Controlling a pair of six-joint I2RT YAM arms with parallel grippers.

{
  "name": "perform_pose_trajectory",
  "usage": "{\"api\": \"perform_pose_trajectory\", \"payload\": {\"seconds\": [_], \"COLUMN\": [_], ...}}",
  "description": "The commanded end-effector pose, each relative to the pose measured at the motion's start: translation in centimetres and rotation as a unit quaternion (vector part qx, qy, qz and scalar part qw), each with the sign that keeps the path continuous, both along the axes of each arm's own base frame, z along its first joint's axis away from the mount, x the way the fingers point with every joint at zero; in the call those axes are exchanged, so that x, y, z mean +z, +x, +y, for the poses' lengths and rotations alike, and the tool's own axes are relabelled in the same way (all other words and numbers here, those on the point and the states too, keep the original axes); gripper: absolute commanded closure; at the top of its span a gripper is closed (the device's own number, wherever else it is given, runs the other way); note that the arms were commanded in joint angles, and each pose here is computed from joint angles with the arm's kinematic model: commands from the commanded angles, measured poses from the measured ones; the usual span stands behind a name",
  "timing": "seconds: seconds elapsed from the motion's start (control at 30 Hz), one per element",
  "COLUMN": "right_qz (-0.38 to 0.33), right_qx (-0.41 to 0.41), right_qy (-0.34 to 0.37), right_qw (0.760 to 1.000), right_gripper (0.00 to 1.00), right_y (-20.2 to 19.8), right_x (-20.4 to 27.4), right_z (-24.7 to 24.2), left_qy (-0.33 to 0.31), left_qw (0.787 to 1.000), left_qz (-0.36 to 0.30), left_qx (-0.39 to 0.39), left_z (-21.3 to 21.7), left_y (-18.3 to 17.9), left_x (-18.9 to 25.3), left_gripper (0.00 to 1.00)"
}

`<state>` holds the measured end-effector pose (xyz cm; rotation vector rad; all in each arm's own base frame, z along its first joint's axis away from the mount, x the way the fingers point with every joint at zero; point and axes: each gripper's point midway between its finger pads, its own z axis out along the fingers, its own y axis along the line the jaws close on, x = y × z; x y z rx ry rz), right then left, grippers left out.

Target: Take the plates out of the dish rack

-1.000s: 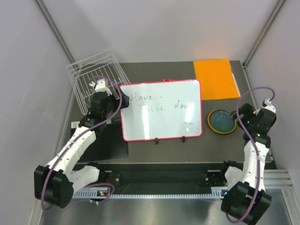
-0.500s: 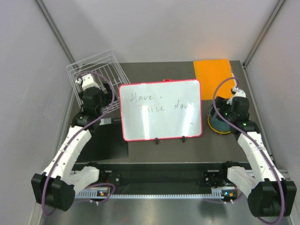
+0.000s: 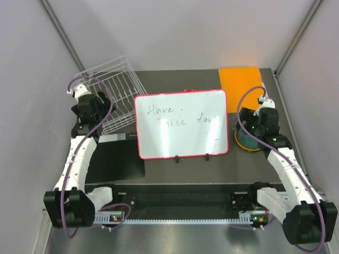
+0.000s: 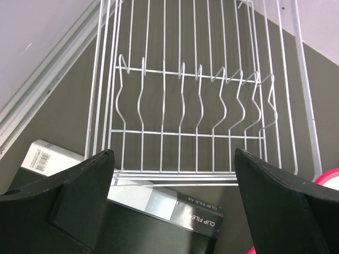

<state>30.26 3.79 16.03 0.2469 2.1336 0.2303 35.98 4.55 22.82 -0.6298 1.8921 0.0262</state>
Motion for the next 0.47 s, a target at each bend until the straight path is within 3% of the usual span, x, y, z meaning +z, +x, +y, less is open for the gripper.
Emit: {"api": "perform_pose_trajectory", "payload": {"seconds": [0.0, 0.43], "right_qz": [-0.048, -0.058], "right_qx": [-0.002, -0.014], "right_qy": [-0.013, -0.025], "right_qw": [0.999, 0.998], "right_gripper": [0.13, 0.12], "right_y": [1.69, 2.41], "right_x": [2.89, 3.46], "right_z": [0.02, -0.34], "left_qy": [-0.013, -0.015], "left_qw": [0.998, 0.999], "left_qz": [-0.056, -0.049], "left_qx": [-0.015, -0.008], "left_z": [-0.49, -0.37], "left_y": [0.31, 0.05], "left_x": [2.56, 2.19], "left_gripper": [0.01, 0.01]}}
